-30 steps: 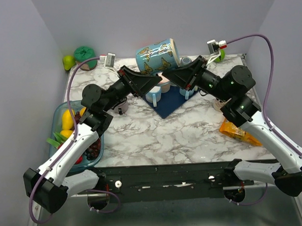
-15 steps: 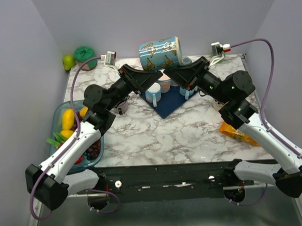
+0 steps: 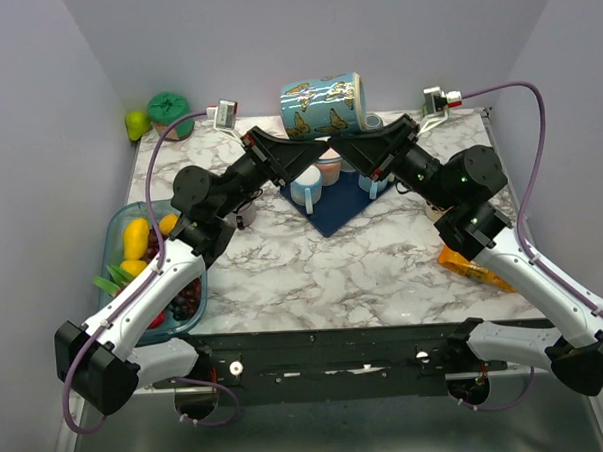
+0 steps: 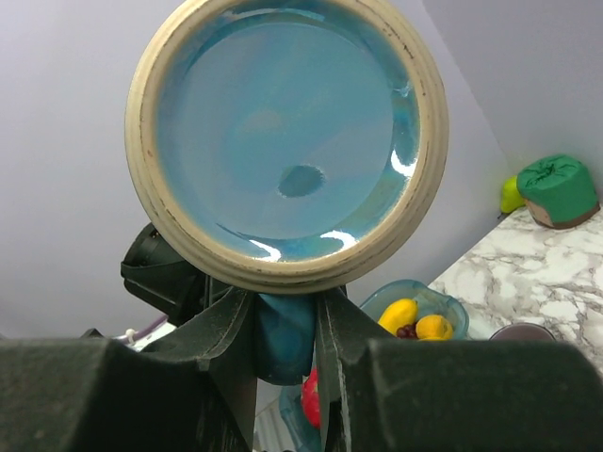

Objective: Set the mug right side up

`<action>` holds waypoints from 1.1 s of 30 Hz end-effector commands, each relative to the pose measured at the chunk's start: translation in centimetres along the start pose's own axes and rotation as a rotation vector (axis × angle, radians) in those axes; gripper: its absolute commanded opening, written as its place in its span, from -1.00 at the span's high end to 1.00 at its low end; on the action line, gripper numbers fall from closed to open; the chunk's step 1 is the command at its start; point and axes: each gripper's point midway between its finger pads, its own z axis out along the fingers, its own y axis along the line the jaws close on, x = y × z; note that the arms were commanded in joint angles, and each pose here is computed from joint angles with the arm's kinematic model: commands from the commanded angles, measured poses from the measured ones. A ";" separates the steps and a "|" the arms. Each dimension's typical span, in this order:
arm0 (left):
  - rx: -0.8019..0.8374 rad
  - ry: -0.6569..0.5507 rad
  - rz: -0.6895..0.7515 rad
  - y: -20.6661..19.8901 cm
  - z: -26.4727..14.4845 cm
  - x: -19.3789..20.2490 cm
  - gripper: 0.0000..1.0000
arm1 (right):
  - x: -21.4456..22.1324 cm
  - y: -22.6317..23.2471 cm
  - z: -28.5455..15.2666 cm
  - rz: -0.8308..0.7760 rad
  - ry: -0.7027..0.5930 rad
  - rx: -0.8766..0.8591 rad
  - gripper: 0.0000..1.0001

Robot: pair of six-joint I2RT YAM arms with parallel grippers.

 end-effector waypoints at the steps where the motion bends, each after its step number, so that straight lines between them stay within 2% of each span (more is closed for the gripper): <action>1: 0.044 -0.033 0.025 -1.7 0.9 -1.2 1.00 | -0.7 4.4 -0.5 -0.033 -0.009 -0.166 0.99; 5: -0.008 -0.047 0.067 -1.2 0.6 -1.6 1.00 | 0.4 2.7 -0.5 -0.028 0.034 -0.090 0.98; 6: -0.056 -0.048 0.100 -0.4 0.6 -1.8 1.00 | 0.4 1.9 -0.4 -0.028 0.027 -0.053 0.92; 7: -0.070 -0.053 0.115 -0.5 0.4 -2.0 1.00 | 0.6 1.4 -0.4 -0.027 0.029 -0.033 0.78; 9: -0.110 -0.053 0.147 0.0 0.1 -2.2 1.00 | 1.0 0.4 -0.6 -0.020 0.030 0.014 0.64; 10: -0.125 -0.070 0.160 0.0 -0.1 -2.6 1.00 | 1.2 0.2 -0.7 -0.015 0.034 0.020 0.46; 12: -0.162 -0.071 0.174 0.3 -0.4 -2.7 1.00 | 1.4 -0.4 -0.7 -0.011 0.034 0.045 0.31; 13: -0.179 -0.080 0.193 0.4 -0.5 -3.0 1.00 | 1.7 -0.8 -0.7 -0.005 0.040 0.056 0.11; 16: -0.242 -0.069 0.198 1.2 -0.9 -3.1 1.00 | 2.2 -1.8 -0.9 0.003 0.040 0.093 -0.19; 19: -0.305 -0.036 0.205 2.0 -0.9 -3.1 1.00 | 2.6 -2.8 -1.0 0.015 0.041 0.137 -0.33; 24: -0.436 0.003 0.241 3.7 -1.6 -3.2 1.00 | 3.8 -5.1 -1.5 0.042 0.055 0.231 -0.50; 33: -0.640 0.033 0.367 6.8 -3.2 -4.4 1.00 | 5.7 -8.5 -3.4 0.098 0.074 0.399 -0.51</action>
